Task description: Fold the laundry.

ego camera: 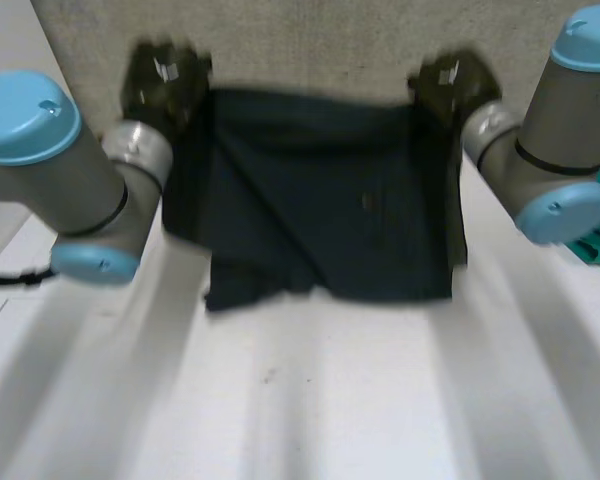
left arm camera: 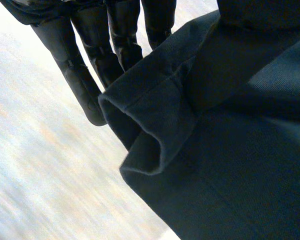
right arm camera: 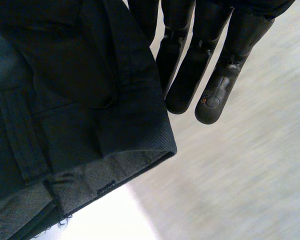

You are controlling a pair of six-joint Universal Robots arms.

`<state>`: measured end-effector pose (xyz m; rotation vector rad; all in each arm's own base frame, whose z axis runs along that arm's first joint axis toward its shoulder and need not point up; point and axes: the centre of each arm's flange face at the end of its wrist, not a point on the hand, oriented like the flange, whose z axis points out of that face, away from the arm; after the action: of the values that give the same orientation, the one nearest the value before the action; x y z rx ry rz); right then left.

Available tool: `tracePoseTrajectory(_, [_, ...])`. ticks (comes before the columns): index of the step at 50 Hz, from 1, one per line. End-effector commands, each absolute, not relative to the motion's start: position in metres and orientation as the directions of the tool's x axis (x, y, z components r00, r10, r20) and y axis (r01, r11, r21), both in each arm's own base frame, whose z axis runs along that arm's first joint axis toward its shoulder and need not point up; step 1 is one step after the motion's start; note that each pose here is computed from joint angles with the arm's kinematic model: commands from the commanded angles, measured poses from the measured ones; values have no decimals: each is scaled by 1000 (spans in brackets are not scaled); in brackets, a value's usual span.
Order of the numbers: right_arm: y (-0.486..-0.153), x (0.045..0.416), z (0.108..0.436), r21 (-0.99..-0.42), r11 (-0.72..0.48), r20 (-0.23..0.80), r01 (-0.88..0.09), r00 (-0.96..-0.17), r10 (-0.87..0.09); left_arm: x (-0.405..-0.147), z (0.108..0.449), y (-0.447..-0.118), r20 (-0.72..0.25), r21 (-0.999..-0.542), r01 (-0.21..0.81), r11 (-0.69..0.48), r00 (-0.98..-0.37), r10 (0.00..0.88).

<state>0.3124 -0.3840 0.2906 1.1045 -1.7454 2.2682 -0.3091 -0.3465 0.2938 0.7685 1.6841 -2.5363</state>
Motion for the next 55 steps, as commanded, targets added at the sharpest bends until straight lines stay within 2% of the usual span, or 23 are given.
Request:
tracePoseTrajectory(1, [-399,320,385,-619,-756,431,-212,-897,-101,-309,398,-346,-240,-570,70,-819,-967,84])
tracePoseTrajectory(3, [-397,318,395,-601,-775,413,-194,-906,-93,-307,408,-341,-223,-549,58,-834,-972,79])
tracePoseTrajectory(5, [-396,318,398,-605,-775,407,-182,-907,-104,-308,408,-340,-221,-557,59,-829,-972,80])
tracePoseTrajectory(8, [-396,318,395,-627,-758,407,-178,-905,-124,-309,393,-338,-235,-608,72,-791,-968,92])
tracePoseTrajectory(10, [-396,319,387,-667,-721,421,-187,-893,-158,-308,380,-339,-251,-644,89,-760,-963,101])
tracePoseTrajectory(11, [-397,319,382,-682,-704,427,-195,-888,-168,-307,367,-338,-269,-681,104,-725,-956,115])
tracePoseTrajectory(12, [-399,320,370,-714,-668,440,-210,-877,-195,-307,359,-338,-279,-699,114,-706,-952,123])
tracePoseTrajectory(14, [-401,322,357,-743,-630,453,-225,-863,-226,-307,344,-336,-298,-735,134,-664,-944,140])
tracePoseTrajectory(15, [-402,323,349,-756,-613,459,-232,-854,-243,-307,326,-334,-319,-773,157,-615,-934,163])
tracePoseTrajectory(18, [-404,327,316,-804,-531,487,-267,-808,-330,-308,300,-327,-347,-824,192,-533,-915,206])
tracePoseTrajectory(19, [-404,329,306,-815,-509,492,-277,-794,-358,-309,281,-322,-364,-853,220,-473,-900,239])
tracePoseTrajectory(22, [-405,332,261,-858,-393,494,-331,-742,-453,-311,253,-313,-385,-887,264,-378,-875,293])
tracePoseTrajectory(24, [-402,333,223,-870,-296,493,-394,-695,-524,-310,222,-303,-402,-908,323,-268,-851,337])
tracePoseTrajectory(27, [-395,332,191,-850,-219,509,-480,-636,-580,-305,193,-290,-415,-909,393,-137,-831,369])
tracePoseTrajectory(28, [-389,331,179,-820,-192,533,-540,-595,-601,-303,189,-286,-419,-906,409,-109,-829,371])
tracePoseTrajectory(32, [-367,331,171,-775,-158,543,-613,-516,-662,-290,172,-265,-441,-873,487,18,-806,394])
tracePoseTrajectory(35, [-355,325,175,-771,-121,522,-626,-510,-684,-279,184,-246,-442,-862,505,53,-798,409])
tracePoseTrajectory(40, [-318,303,208,-757,-73,505,-649,-510,-696,-262,195,-213,-454,-836,542,90,-774,442])
tracePoseTrajectory(43, [-299,295,212,-749,-44,487,-661,-504,-714,-253,203,-191,-463,-817,567,102,-752,469])
tracePoseTrajectory(50, [-250,272,206,-703,31,437,-710,-466,-769,-243,196,-149,-460,-739,650,175,-677,574])
tracePoseTrajectory(55, [-221,260,196,-654,29,434,-756,-407,-804,-246,192,-139,-452,-727,663,176,-656,605])
